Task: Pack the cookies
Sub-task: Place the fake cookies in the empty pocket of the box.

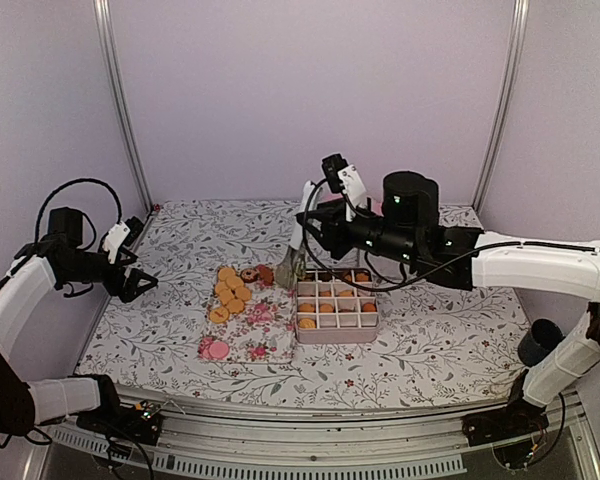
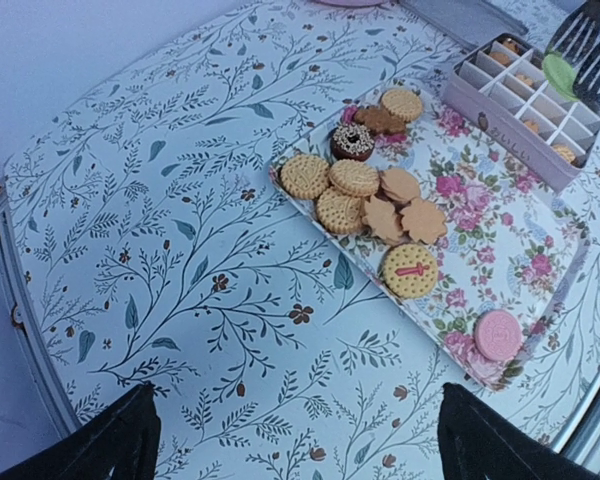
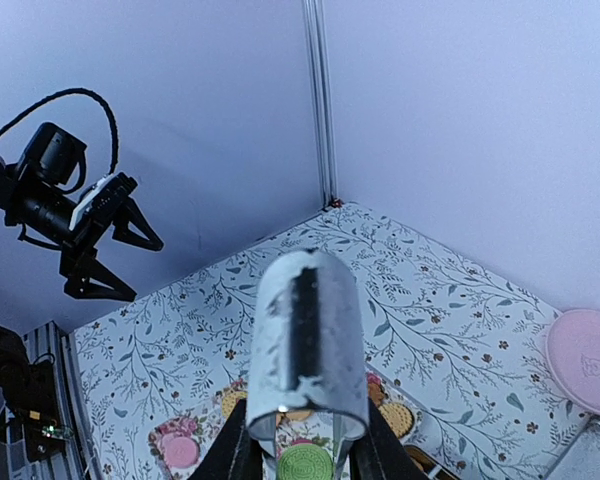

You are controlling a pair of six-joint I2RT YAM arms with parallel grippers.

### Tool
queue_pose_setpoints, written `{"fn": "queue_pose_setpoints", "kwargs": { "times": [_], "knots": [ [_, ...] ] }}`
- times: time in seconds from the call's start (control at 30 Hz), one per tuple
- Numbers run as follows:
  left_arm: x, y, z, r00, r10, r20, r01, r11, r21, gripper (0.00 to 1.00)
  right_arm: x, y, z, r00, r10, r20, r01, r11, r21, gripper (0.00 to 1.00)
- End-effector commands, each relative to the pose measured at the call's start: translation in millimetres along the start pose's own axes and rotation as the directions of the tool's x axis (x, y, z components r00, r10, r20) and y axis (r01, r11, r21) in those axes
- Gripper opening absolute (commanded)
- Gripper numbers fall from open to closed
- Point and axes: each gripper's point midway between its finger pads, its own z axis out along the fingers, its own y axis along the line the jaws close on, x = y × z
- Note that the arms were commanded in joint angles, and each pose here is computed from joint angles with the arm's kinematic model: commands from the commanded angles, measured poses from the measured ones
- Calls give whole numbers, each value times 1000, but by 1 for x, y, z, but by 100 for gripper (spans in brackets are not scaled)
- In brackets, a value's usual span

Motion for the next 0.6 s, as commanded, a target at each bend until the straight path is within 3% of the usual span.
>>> {"fn": "queue_pose_setpoints", "kwargs": {
  "times": [0.0, 0.43, 0.57],
  "knots": [
    [-9, 1, -5, 999, 12, 34, -12, 1000, 1, 97, 32, -15, -33, 995, -42, -95, 49, 996, 76, 6],
    [-10, 1, -6, 999, 14, 31, -14, 1000, -2, 97, 64, -27, -60, 987, -15, -161, 36, 991, 130, 9],
    [-8, 0, -5, 1000, 11, 28, -11, 1000, 0, 97, 66, -26, -59, 985, -20, -170, 41, 992, 122, 15]
  ]
}}
